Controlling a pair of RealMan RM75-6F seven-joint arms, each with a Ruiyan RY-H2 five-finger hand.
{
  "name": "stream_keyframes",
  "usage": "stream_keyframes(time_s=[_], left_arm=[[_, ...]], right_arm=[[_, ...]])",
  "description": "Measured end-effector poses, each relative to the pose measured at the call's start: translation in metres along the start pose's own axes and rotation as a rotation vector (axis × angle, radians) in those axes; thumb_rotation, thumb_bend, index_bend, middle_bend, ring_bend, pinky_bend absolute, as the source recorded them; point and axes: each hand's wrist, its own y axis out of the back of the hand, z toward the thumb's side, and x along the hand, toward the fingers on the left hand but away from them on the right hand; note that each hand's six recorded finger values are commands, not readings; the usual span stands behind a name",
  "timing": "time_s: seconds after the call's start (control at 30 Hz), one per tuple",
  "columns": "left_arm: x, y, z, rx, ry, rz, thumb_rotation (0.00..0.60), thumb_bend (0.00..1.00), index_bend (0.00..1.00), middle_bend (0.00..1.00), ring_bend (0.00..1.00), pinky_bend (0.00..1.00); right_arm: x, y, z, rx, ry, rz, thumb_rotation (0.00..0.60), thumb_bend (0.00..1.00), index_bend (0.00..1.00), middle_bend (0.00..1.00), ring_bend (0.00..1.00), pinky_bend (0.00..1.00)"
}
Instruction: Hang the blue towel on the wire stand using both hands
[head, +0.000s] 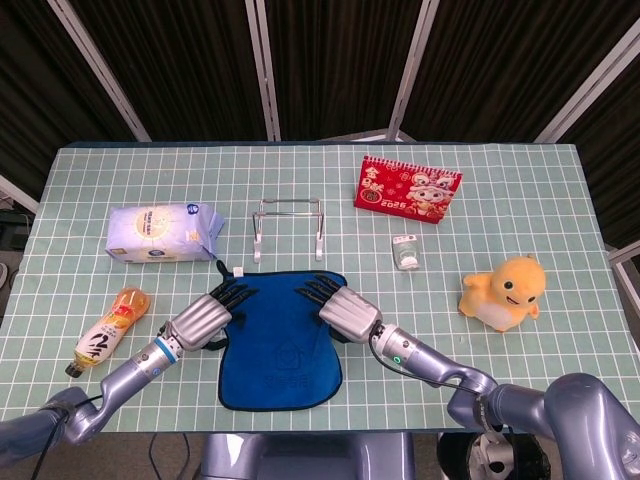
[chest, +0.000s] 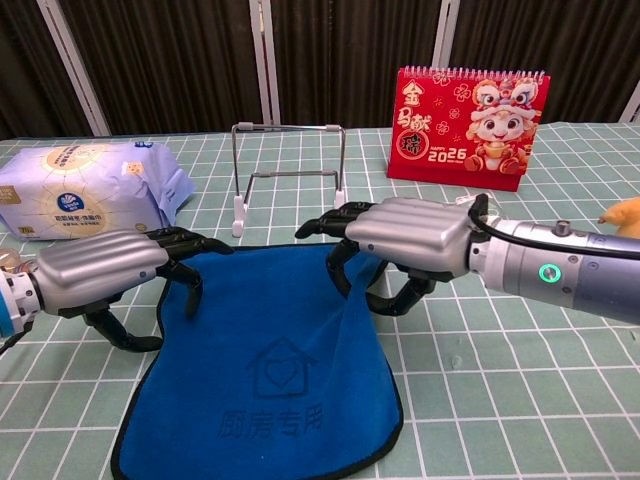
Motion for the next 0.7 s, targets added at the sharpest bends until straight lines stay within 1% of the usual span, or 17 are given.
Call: stream_keyframes(time_s=[0.17, 0.53, 0.63, 0.7], left_arm=[[0.0014, 0.002, 0.0028, -0.006, -0.006, 0.002, 0.6, 0.3, 0.47, 0.0, 0.0, 0.0], [0.0039, 0.0003, 0.0067, -0.015, -0.003, -0.008, 0.6, 0.41, 0.47, 0.0, 0.0, 0.0], [0.0046, -0.0012, 0.0077, -0.024, -0.002, -0.013, 0.6, 0.44, 0.51, 0.0, 0.0, 0.0], [0.005, -0.0021, 0.0085, -0.032, -0.002, -0.015, 0.6, 0.45, 0.6, 0.0, 0.0, 0.0]], right_arm=[[0.0011, -0.0007, 0.0008, 0.001, 0.003, -0.001, 0.6, 0.55, 0.62, 0.05, 0.0, 0.0], [0.0021, 0.0011, 0.0003, 0.006, 0.003, -0.007, 0.6, 0.55, 0.62, 0.05, 0.0, 0.0], [0.0024, 0.0007, 0.0004, 0.006, 0.003, -0.005, 0.6, 0.55, 0.62, 0.05, 0.0, 0.0], [0.0025, 0.0006, 0.0007, 0.006, 0.003, -0.005, 0.6, 0.55, 0.62, 0.05, 0.0, 0.0]])
